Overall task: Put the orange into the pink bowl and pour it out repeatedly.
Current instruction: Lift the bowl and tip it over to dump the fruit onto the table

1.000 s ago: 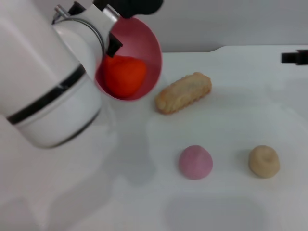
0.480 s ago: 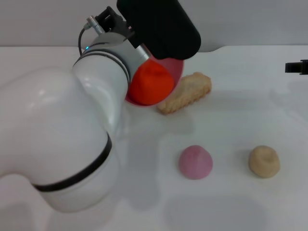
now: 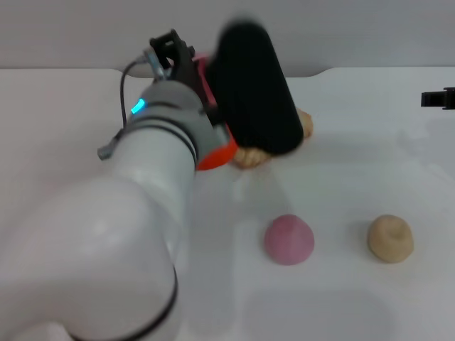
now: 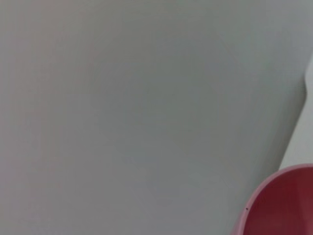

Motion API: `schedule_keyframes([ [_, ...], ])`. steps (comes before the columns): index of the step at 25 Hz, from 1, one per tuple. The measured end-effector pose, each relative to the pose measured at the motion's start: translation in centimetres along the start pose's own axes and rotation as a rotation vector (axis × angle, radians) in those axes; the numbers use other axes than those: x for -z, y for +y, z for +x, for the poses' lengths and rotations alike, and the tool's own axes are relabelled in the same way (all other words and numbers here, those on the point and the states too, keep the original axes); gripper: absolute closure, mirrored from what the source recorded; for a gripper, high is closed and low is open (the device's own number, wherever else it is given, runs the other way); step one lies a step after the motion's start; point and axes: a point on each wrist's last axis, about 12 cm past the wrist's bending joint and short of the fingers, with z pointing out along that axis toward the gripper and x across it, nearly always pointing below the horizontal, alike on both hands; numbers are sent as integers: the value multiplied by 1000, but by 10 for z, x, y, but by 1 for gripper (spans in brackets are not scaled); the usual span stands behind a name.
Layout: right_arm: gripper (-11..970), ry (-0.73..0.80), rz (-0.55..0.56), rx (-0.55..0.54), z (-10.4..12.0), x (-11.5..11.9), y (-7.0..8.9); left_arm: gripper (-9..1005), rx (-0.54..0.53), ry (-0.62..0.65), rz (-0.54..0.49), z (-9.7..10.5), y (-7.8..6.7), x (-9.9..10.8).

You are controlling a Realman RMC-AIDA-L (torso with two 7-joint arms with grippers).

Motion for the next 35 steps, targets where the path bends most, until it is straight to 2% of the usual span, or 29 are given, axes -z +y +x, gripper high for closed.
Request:
schedule_keyframes([
  [3,355,1,0,0,0,0,0,949,-102,-15,-26,2,-12,3],
  [7,355,3,-6,8,0,-1,3,949,-134,-26,-53,2,-14,5],
  [10,355,4,-9,12,0,-1,4,949,-203,-39,-96,3,-16,8],
  [14,355,7,-13,18,0,-2,6,949,-305,-75,-129,2,-25,12],
  [25,355,13,-17,17,1,-3,8,949,-440,-129,-157,1,-36,18],
  [28,356,16,-21,22,2,-4,11,949,-511,-148,-220,2,-40,20],
  [35,356,15,-24,25,1,-4,12,949,-566,-169,-288,2,-41,24],
])
